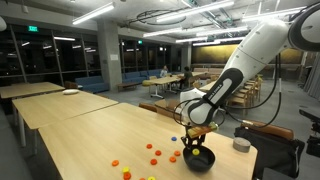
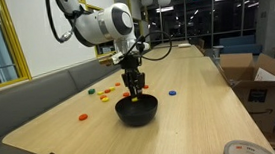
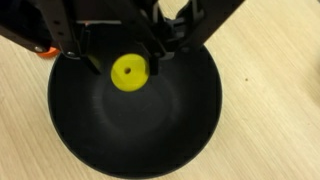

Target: Put the circles inside the black bowl.

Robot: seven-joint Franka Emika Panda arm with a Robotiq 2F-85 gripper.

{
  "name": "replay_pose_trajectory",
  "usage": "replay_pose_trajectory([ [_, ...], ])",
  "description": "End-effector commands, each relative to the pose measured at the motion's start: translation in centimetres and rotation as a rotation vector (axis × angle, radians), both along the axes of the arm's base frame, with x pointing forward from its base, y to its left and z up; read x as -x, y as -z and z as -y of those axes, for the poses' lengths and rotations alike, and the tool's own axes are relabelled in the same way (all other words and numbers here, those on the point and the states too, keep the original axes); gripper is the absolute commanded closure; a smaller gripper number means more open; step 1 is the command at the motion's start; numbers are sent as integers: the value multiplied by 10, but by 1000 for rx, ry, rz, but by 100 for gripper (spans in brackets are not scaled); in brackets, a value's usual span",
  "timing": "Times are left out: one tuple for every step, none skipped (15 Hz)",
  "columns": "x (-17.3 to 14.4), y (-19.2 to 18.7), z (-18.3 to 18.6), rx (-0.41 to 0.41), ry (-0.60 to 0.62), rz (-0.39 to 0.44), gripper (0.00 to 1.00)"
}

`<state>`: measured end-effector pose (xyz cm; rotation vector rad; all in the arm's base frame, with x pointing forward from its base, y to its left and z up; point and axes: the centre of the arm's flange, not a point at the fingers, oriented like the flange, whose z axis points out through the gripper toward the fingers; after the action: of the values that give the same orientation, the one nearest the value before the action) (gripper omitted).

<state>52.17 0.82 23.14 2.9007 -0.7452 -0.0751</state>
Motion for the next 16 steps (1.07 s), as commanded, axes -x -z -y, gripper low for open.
replay_pose_trajectory([
  [-3, -11, -1, -39, -25, 13, 18],
  [-3, -13, -6, -40, -41, 21, 10],
  [-2, -15, -16, -38, -66, 30, 3],
  [-1, -16, -29, -49, -99, 30, 0],
  [2, -16, -44, -73, -165, 9, 0],
  [7, -14, -62, -100, -227, 1, 0],
  [12, -12, -80, -117, -277, -7, 0],
  [20, -7, -100, -136, -331, -11, 0],
  [25, -4, -117, -155, -385, -20, 0],
  [35, 1, -133, -172, -439, -29, 0],
  [42, 5, -148, -184, -481, -40, 0],
  [47, 10, -161, -199, -515, -55, 0],
  [57, 15, -172, -211, -550, -66, 0],
  [61, 19, -181, -226, -576, -74, 0],
  [68, 23, -187, -244, -601, -73, 0],
  [72, 27, -191, -259, -618, -62, 0],
])
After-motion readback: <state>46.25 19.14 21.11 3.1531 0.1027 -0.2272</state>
